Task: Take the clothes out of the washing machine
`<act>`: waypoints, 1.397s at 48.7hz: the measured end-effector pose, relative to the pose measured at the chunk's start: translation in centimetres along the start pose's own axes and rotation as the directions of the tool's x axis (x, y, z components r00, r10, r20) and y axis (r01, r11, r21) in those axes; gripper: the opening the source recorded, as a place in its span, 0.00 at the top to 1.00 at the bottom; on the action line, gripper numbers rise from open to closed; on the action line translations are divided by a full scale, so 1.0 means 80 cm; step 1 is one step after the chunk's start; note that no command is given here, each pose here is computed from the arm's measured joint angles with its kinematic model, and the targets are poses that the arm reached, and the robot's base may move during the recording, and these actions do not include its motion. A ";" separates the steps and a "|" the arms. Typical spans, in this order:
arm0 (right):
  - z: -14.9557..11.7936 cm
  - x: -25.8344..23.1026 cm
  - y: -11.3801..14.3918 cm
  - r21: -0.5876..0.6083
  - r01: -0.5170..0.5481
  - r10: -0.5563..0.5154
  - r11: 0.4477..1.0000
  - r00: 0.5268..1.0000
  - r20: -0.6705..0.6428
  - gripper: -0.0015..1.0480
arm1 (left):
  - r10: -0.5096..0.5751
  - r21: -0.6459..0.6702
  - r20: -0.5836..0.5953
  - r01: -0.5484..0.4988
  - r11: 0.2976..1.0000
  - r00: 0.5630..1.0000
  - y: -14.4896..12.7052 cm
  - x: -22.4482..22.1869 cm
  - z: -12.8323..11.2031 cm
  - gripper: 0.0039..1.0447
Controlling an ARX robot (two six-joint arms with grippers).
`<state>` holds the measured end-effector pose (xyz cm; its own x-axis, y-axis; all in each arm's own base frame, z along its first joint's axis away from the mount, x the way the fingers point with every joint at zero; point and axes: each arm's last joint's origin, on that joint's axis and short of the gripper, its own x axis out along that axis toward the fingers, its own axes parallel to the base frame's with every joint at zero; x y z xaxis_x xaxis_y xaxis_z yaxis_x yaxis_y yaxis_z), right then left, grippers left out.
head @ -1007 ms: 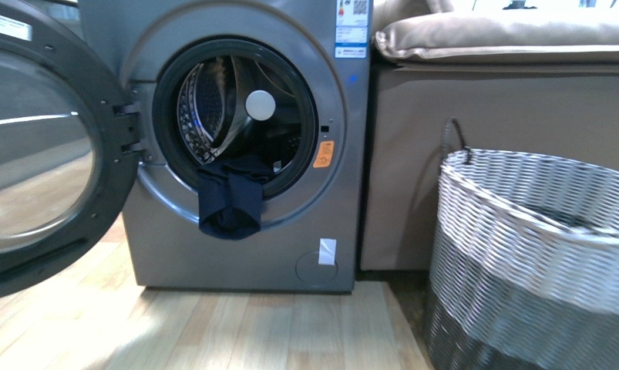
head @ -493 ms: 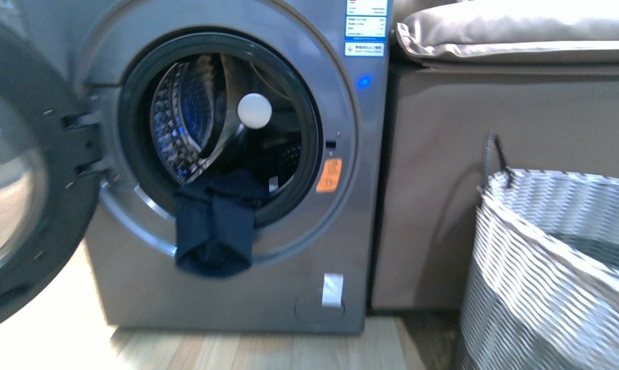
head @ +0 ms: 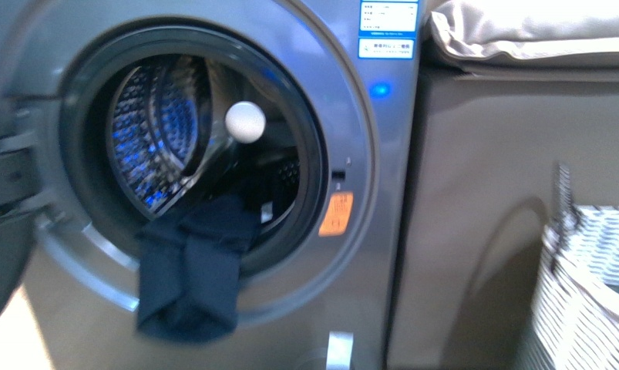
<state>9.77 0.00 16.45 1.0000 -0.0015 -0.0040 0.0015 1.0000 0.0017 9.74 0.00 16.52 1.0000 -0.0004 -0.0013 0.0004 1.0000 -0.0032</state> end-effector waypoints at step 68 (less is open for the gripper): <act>0.000 0.000 0.000 0.000 0.000 0.000 1.000 1.000 0.001 0.07 | -0.318 -0.049 -0.102 0.315 0.948 0.942 -0.048 0.213 0.035 0.06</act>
<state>9.77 0.00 16.46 1.0000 -0.0011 -0.0029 0.0011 1.0000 0.0017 26.82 -3.81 19.34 0.9422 -0.3191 -0.1019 0.3152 0.9476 -0.0522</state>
